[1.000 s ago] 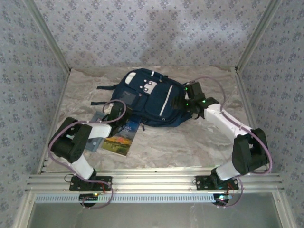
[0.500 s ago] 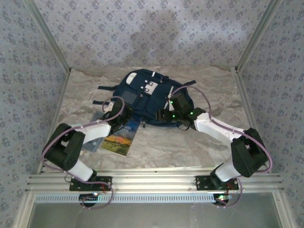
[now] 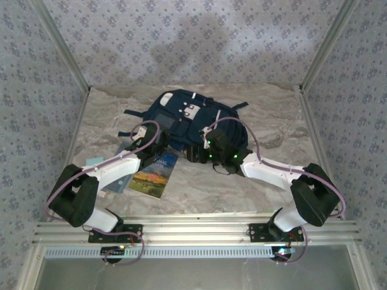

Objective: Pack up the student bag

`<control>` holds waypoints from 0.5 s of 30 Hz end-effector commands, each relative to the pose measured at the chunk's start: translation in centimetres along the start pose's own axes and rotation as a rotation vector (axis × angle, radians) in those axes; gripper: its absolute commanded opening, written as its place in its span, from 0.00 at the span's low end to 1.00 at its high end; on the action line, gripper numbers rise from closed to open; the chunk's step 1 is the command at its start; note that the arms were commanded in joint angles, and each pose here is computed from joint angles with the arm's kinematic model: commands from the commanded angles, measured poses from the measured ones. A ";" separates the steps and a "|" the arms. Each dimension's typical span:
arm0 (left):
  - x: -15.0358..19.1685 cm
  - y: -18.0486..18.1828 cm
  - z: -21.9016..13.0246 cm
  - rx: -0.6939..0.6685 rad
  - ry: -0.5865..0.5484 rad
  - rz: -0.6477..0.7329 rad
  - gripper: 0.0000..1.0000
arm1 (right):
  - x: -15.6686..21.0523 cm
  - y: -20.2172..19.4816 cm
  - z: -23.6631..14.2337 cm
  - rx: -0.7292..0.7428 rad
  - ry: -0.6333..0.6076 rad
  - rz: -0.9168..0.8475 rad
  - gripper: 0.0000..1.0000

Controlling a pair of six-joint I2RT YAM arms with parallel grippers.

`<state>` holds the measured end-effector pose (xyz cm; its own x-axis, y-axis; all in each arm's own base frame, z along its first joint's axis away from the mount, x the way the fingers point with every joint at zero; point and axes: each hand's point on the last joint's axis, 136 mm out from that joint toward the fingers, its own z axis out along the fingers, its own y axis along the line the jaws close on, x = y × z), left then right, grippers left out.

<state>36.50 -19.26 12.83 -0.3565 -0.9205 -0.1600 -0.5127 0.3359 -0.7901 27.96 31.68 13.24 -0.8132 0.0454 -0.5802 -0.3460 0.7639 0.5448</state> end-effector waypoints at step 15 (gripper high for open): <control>0.2 -5.0 -1.6 0.145 -0.017 -0.126 0.00 | -0.7 -0.9 4.6 0.008 -0.159 0.061 0.64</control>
<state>36.38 -19.49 12.89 -0.3143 -0.9398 -0.1342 -0.5263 0.2901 -0.7993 29.49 33.20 9.83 -0.8029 0.1483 -0.5773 -0.2729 0.7696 0.5773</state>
